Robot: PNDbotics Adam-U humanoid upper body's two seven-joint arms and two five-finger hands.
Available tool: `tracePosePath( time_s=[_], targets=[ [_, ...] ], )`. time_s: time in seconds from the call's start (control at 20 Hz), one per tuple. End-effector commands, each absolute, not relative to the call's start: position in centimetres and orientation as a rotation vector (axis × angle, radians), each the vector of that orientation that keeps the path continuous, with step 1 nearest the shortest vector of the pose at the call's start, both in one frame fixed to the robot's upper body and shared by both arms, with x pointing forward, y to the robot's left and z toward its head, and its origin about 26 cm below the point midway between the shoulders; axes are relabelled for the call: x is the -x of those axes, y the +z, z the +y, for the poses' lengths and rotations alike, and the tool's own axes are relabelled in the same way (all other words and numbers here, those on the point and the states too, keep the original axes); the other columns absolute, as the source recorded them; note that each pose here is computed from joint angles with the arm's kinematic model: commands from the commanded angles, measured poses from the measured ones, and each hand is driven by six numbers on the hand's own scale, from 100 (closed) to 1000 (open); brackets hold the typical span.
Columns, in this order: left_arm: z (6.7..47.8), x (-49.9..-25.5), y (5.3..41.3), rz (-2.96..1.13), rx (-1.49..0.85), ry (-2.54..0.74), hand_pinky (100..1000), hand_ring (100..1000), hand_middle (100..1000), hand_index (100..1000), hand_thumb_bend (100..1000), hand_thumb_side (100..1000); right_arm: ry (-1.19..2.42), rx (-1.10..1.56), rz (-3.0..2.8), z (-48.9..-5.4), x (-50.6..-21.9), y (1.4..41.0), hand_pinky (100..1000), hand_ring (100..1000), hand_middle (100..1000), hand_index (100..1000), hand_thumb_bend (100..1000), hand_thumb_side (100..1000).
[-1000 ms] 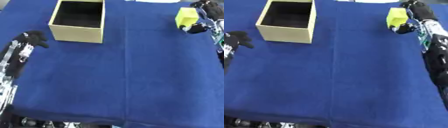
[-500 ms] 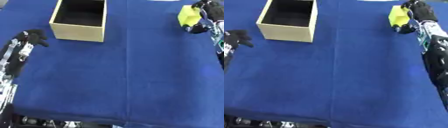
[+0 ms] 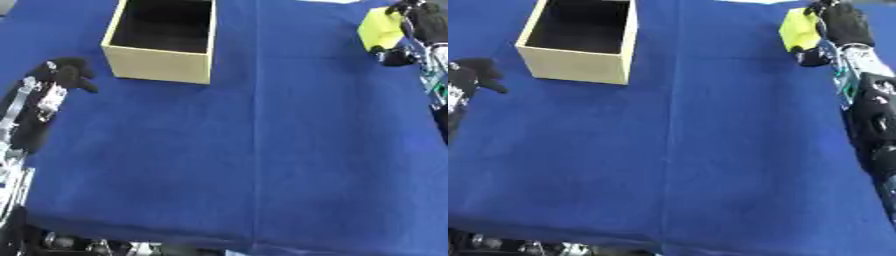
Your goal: Pick up objects on the table and place them in the box.
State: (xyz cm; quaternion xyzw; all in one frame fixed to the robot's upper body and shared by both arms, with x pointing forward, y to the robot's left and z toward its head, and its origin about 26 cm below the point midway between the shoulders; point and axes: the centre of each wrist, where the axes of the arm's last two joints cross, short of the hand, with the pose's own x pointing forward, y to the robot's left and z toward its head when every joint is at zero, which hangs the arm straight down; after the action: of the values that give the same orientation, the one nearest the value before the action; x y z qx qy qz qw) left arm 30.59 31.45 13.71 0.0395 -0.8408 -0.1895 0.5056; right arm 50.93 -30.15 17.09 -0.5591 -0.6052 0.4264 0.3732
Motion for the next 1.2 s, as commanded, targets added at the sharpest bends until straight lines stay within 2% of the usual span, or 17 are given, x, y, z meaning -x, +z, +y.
tracePosePath(
  time_s=[0.05,0.35,0.55,0.85,1.2],
  targets=[
    [31.5,-30.5,14.6,-2.052,-0.105,-0.469,1000,599,624,782,290,699,1.049,1.480,-1.622,-30.5,-51.1,19.4,623,669,376,466,360,100],
    [31.7,-30.4,14.5,-2.043,-0.105,-0.461,1000,599,624,782,290,696,1.076,1.449,-1.765,-29.1,-51.1,21.7,623,668,367,466,340,100],
    [31.8,-30.4,14.3,-2.035,-0.102,-0.459,1000,599,624,782,291,694,1.124,1.387,-1.891,-26.7,-51.2,23.5,626,669,370,470,326,100],
    [31.8,-30.4,14.1,-2.026,-0.088,-0.464,1000,599,623,781,291,693,1.254,1.246,-2.091,-20.8,-51.0,25.5,629,670,376,476,312,100],
    [31.2,-30.5,13.8,-2.016,-0.050,-0.485,1000,598,623,780,289,697,1.417,1.031,-2.251,-12.9,-50.0,25.6,631,672,382,482,316,100]
  ],
)
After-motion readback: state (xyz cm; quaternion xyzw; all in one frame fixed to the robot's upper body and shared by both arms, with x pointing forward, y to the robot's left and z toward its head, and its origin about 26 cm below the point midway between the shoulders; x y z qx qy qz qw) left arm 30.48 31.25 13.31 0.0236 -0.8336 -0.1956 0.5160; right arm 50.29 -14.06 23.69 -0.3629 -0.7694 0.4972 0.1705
